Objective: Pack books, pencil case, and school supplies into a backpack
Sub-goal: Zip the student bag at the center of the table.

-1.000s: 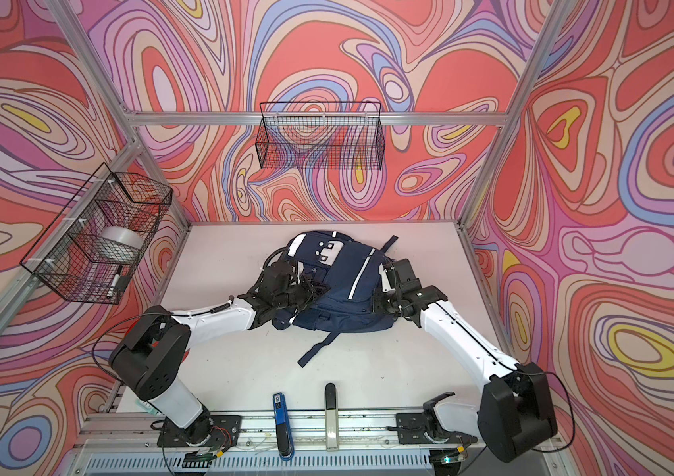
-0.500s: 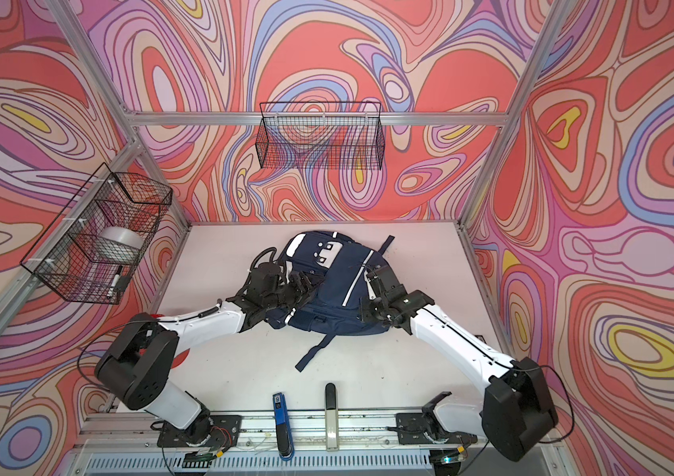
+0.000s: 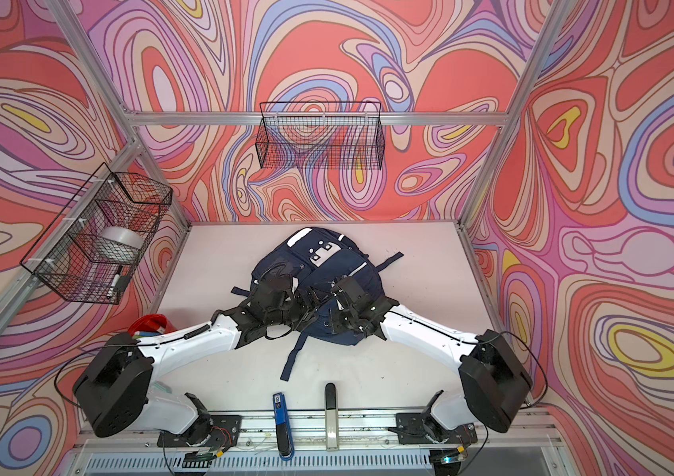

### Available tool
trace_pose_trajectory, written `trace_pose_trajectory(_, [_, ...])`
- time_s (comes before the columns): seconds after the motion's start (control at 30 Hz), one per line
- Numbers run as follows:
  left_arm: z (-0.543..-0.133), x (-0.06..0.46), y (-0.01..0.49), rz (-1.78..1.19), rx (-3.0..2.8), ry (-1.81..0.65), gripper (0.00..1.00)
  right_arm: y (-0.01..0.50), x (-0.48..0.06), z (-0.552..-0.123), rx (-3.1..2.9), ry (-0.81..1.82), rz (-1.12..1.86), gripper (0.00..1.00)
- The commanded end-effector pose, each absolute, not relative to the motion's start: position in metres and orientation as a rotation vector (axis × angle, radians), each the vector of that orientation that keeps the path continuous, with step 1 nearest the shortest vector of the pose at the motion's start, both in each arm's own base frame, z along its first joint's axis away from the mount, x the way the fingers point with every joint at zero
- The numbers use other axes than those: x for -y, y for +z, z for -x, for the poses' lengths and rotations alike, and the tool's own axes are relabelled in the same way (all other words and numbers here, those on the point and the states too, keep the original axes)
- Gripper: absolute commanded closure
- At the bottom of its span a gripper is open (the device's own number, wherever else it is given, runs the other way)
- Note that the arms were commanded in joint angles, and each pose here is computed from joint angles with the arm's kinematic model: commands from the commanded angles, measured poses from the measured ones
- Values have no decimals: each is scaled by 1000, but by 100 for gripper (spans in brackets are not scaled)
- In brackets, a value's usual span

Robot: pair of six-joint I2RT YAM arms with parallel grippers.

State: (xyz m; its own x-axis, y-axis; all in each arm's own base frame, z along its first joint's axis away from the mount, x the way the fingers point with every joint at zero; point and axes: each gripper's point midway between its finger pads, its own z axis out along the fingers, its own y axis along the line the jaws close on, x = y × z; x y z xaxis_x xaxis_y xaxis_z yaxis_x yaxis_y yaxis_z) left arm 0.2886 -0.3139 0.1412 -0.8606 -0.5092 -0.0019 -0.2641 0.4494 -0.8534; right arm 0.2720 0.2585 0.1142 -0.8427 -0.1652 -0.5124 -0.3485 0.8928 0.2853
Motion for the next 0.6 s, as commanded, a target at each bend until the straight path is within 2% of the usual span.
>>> trace_pose_trajectory(0.0, [-292,310,116,815,-2461,-1272,32,135,-275,-279,-2489,601,392,100])
trace_pose_trajectory(0.03, [-292,308,112,822,-2462,-1251,37,136,-275,-278,-2490,599,403,100])
trace_pose_trajectory(0.07, [-293,305,109,834,-2452,-1243,50,135,-274,-276,-2492,599,409,100])
trace_pose_trajectory(0.1, [-296,305,110,838,-2433,-1246,70,135,-272,-275,-2494,592,410,100])
trace_pose_trajectory(0.17, [-299,304,114,826,-2427,-1235,98,133,-265,-273,-2500,564,402,100])
trace_pose_trajectory(0.57, [-286,263,117,817,-2455,-1160,100,116,-176,-308,-2592,280,268,100])
